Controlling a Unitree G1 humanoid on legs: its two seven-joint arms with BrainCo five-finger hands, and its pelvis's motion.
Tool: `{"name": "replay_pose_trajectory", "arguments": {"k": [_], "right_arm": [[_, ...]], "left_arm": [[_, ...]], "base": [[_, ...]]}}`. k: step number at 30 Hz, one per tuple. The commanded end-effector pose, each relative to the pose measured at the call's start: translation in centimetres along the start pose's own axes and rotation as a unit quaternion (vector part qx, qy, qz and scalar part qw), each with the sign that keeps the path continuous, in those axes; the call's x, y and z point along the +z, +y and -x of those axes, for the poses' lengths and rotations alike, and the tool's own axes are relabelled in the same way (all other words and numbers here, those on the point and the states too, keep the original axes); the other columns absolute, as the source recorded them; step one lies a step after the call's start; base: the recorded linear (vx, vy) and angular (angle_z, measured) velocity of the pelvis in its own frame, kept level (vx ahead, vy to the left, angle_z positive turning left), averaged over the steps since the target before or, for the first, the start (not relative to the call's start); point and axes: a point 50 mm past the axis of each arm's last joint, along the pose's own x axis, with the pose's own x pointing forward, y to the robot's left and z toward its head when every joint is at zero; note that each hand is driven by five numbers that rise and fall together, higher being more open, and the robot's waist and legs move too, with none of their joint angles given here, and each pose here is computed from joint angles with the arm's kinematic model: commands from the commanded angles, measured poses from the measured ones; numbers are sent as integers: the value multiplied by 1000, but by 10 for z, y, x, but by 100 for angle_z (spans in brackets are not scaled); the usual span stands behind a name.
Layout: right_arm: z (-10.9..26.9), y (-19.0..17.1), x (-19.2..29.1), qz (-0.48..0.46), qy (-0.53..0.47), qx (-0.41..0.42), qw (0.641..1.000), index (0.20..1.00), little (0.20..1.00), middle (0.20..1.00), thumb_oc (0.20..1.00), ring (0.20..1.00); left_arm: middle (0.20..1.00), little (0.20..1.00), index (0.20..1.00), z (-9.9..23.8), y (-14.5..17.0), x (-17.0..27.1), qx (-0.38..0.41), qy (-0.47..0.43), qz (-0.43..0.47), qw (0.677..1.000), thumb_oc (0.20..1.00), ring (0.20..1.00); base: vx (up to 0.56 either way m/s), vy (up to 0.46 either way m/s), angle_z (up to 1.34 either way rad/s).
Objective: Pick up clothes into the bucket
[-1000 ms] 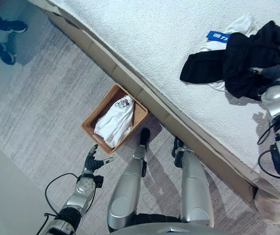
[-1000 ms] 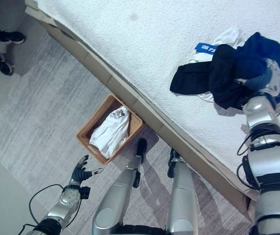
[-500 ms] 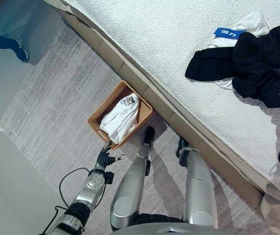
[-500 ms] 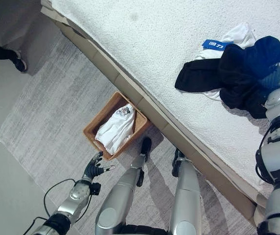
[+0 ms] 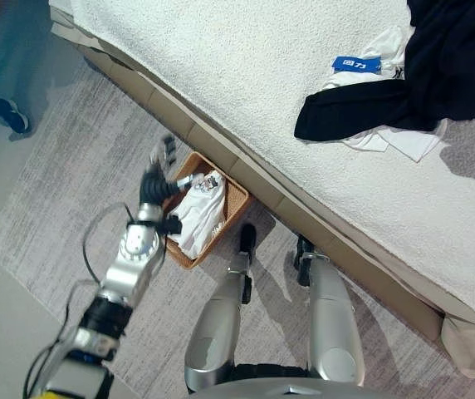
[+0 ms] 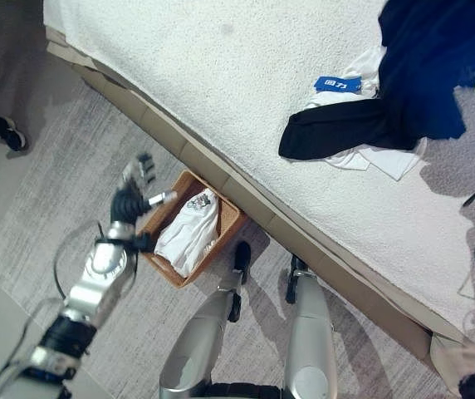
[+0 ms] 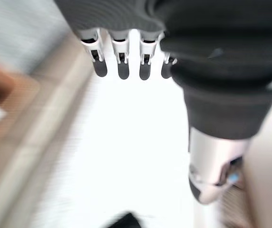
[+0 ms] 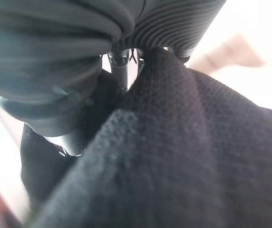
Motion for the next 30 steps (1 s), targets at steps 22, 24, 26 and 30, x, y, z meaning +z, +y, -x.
{"name": "replay_pose_trajectory", "arguments": {"k": [22, 24, 26, 30], "right_arm": [[62, 69, 142, -259, -248, 358, 862, 200, 200, 200, 200, 200], [67, 71, 145, -272, -250, 374, 850, 200, 200, 200, 200, 200], [75, 75, 151, -287, -254, 402, 831, 200, 200, 200, 200, 200], [95, 80, 162, -310, -271, 450, 792, 200, 200, 200, 200, 200]], "left_arm": [[1000, 1000, 1000, -76, -95, 76, -189, -125, -62, 972, 1000, 1000], [1000, 1000, 1000, -78, -99, 75, -195, -119, -55, 972, 1000, 1000], [1000, 1000, 1000, -78, -111, 71, -217, -98, -27, 971, 1000, 1000], [1000, 1000, 1000, -74, -135, 65, -282, -51, 23, 958, 1000, 1000]], "base": [[39, 22, -16], [42, 17, -6], [36, 15, -5], [37, 4, -5]]}}
